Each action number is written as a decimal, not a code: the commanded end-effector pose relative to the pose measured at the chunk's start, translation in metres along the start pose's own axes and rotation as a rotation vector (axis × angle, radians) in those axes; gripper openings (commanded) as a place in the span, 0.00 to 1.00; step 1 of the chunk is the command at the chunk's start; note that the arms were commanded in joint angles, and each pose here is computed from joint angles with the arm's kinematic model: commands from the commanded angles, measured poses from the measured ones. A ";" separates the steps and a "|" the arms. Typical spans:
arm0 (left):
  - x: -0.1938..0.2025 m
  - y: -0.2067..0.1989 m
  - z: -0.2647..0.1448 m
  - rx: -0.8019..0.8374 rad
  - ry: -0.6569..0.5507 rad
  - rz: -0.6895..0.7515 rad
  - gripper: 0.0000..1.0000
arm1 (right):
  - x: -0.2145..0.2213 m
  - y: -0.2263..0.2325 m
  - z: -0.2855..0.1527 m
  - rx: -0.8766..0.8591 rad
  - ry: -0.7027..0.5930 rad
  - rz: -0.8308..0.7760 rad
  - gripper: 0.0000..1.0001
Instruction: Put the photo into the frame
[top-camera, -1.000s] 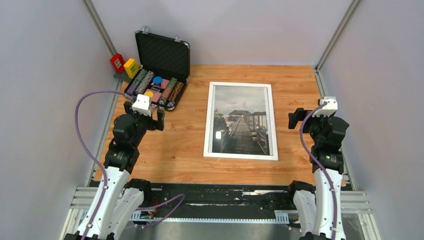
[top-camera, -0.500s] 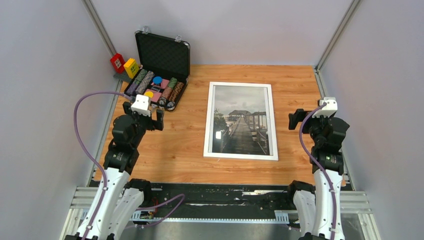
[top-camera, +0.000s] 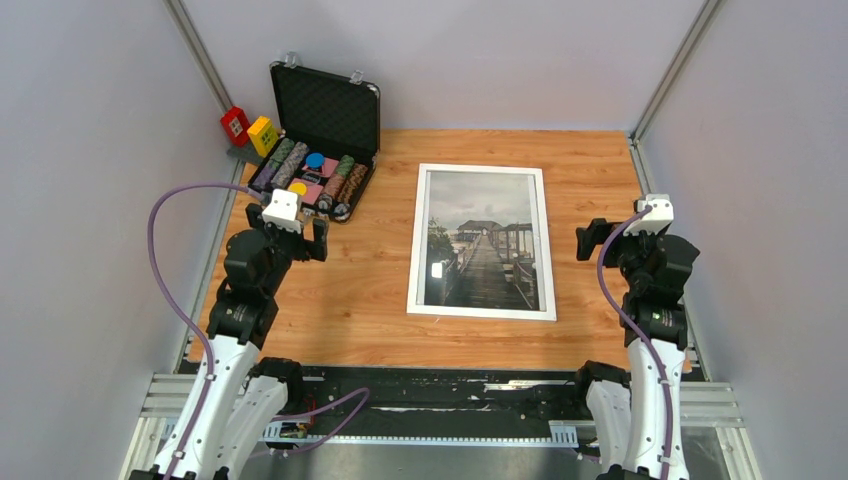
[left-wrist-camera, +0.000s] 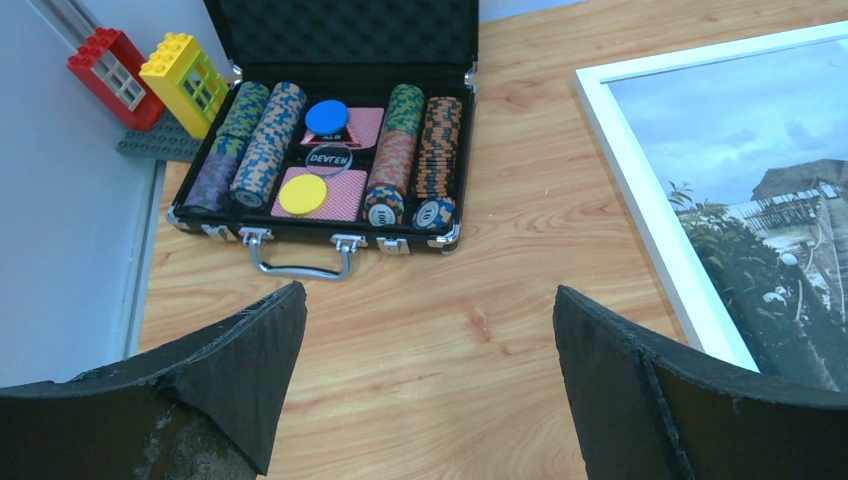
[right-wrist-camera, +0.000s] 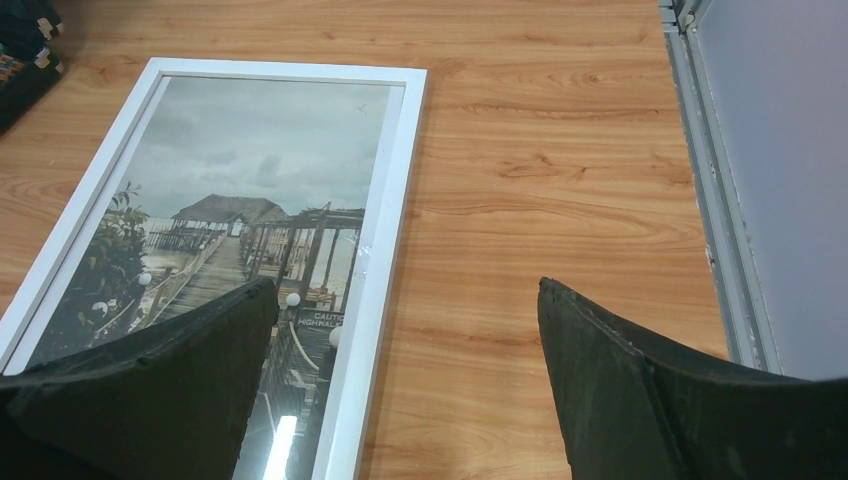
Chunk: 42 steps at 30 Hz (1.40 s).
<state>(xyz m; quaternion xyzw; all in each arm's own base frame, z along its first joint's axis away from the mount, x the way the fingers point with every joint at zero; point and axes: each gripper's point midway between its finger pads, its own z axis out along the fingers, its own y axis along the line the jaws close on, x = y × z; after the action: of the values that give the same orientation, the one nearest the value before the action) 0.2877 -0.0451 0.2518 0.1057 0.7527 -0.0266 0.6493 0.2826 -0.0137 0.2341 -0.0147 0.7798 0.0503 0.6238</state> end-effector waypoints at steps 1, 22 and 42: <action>-0.008 0.002 0.000 -0.008 -0.029 0.008 1.00 | -0.004 0.002 -0.001 -0.014 -0.018 -0.017 1.00; -0.007 0.002 -0.001 -0.004 -0.029 0.011 1.00 | -0.002 0.006 -0.002 -0.038 -0.017 -0.029 1.00; -0.006 0.000 0.000 0.005 -0.029 0.012 1.00 | -0.001 0.006 -0.002 -0.043 -0.012 -0.034 1.00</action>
<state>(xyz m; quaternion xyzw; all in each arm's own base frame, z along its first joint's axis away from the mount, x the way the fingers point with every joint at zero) 0.2875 -0.0451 0.2518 0.1072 0.7525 -0.0257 0.6493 0.2811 -0.0086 0.2335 -0.0316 0.7800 0.0582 0.6223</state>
